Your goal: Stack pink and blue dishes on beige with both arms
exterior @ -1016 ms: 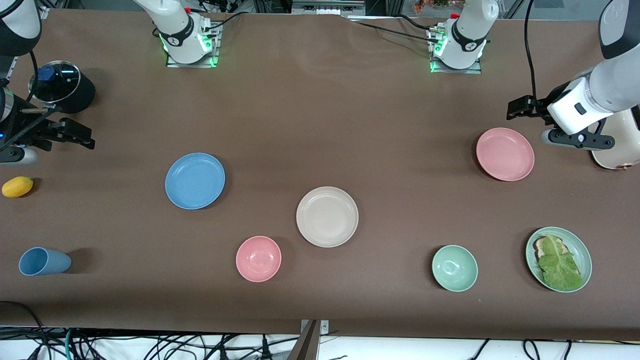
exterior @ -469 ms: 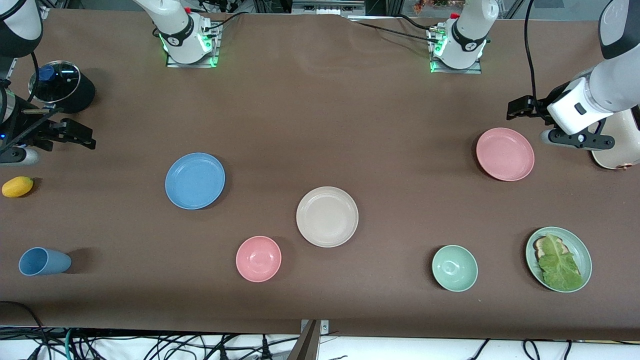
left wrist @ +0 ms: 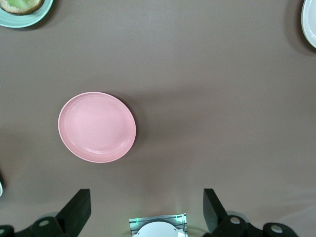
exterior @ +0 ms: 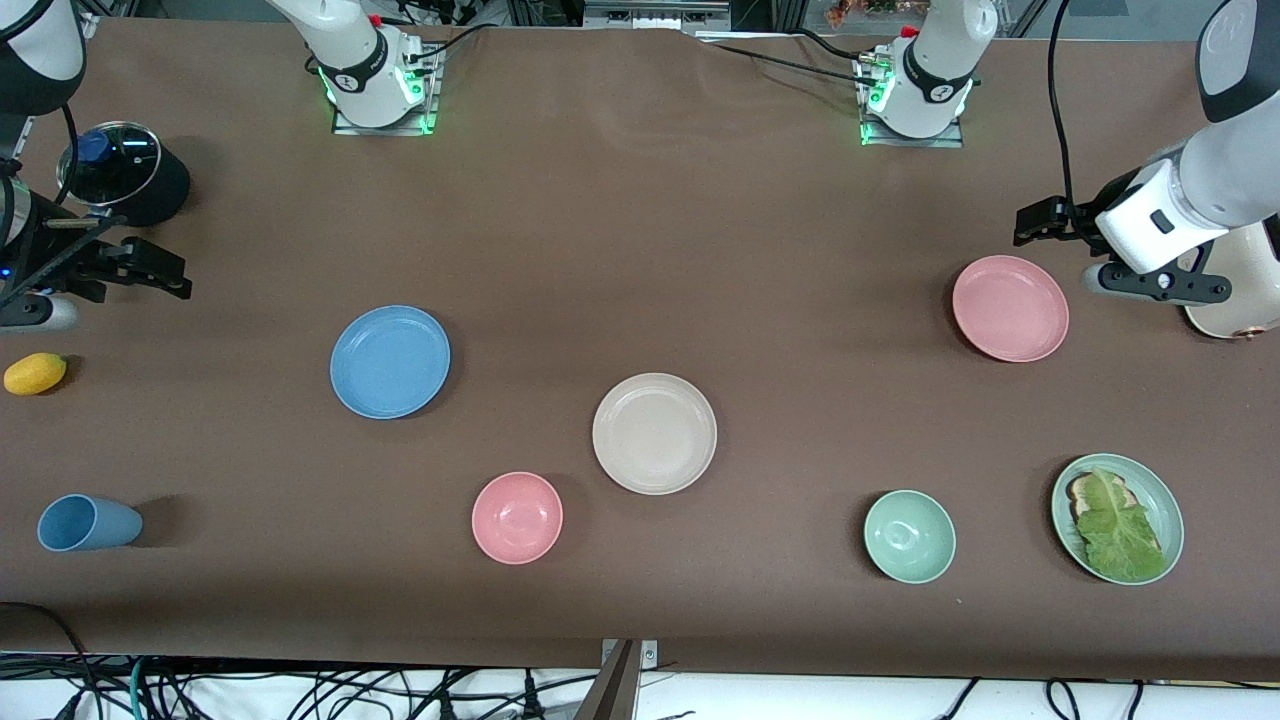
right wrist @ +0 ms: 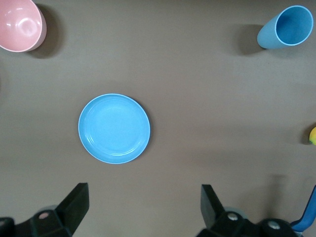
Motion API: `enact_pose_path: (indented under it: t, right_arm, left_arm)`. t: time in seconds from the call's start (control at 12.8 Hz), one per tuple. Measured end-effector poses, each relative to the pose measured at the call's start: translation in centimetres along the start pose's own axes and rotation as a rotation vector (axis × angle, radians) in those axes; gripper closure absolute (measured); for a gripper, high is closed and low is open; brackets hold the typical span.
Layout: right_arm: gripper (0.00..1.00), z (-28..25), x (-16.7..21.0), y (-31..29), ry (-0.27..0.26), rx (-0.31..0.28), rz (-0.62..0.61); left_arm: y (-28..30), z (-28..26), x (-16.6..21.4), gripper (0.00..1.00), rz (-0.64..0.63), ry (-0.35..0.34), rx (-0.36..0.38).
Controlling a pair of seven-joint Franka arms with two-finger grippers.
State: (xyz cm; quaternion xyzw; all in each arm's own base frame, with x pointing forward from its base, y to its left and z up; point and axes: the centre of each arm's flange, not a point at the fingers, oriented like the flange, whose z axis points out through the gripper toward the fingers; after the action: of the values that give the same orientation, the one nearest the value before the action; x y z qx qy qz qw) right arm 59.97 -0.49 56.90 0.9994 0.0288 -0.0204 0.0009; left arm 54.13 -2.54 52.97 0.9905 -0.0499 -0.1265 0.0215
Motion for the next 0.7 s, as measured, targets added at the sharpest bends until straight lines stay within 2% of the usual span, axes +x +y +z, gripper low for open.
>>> enact_pose_path:
  t: [0.7]
  right_arm:
    - [0.00,0.0,0.0,0.0,0.003,0.000,0.001]
  left_arm:
    - [-0.6,0.6,1.6,0.00,-0.005,-0.008,-0.006]
